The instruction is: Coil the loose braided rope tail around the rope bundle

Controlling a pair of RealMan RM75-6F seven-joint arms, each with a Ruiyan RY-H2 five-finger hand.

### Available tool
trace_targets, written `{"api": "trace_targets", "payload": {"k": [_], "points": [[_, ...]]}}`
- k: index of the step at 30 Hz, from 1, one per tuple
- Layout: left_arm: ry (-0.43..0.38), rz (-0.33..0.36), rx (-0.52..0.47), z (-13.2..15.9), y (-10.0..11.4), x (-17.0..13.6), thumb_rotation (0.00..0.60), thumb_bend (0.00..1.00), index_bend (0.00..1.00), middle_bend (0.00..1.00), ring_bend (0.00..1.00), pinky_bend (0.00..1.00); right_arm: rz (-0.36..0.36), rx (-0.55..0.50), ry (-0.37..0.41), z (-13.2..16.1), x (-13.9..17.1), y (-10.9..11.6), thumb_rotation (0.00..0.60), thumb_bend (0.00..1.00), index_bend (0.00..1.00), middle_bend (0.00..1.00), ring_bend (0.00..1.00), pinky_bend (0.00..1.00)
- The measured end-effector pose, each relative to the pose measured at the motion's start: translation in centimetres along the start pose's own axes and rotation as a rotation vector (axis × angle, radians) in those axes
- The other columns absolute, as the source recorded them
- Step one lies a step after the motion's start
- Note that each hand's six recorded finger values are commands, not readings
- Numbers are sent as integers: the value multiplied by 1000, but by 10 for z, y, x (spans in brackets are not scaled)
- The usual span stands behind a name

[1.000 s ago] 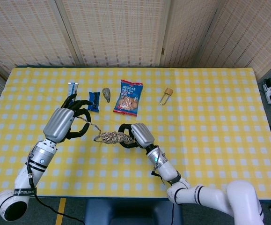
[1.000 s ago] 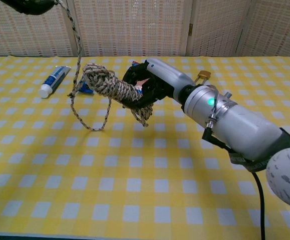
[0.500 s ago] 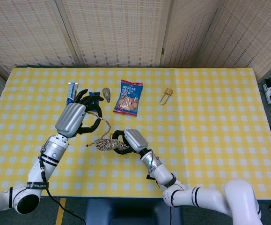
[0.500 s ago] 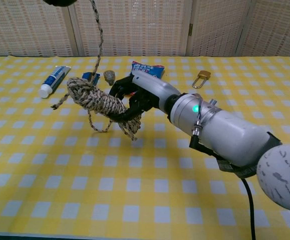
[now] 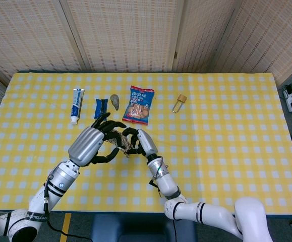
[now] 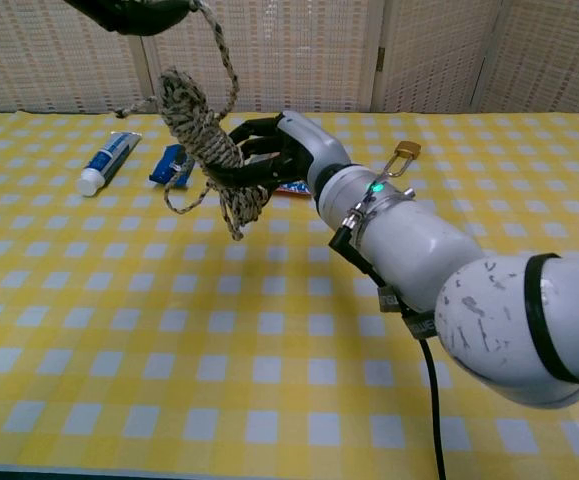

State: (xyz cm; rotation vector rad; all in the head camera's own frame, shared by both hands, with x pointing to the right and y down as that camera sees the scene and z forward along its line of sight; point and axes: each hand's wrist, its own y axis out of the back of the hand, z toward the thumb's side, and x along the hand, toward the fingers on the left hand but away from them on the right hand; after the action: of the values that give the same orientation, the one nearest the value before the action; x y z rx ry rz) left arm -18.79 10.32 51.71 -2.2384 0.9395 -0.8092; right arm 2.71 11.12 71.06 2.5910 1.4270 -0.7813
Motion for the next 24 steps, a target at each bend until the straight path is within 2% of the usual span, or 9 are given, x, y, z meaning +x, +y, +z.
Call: {"api": "trace_targets", "payload": {"k": [8,12,17,24], "points": [[86,-20,-50,-39,-6,-23,600,557,614,279,225,11,-141,-175,45,3,-2,48,600,559,868,706,808,642],[147,-27,-33,-69,-9,-33,600,557,614,279,225,8,-181,-200,74,5,0,73,600,559,872,707,812,642],[248,-35,-5,-112,-12,-46,600,557,616,279,225,5,-202,-207,104,9,6,98,600,560,876,708,809,642],[411,-56,21,-169,-19,-57,600,557,617,279,220,2,-181,-186,138,12,20,117,600,559,878,710,806,644]]}}
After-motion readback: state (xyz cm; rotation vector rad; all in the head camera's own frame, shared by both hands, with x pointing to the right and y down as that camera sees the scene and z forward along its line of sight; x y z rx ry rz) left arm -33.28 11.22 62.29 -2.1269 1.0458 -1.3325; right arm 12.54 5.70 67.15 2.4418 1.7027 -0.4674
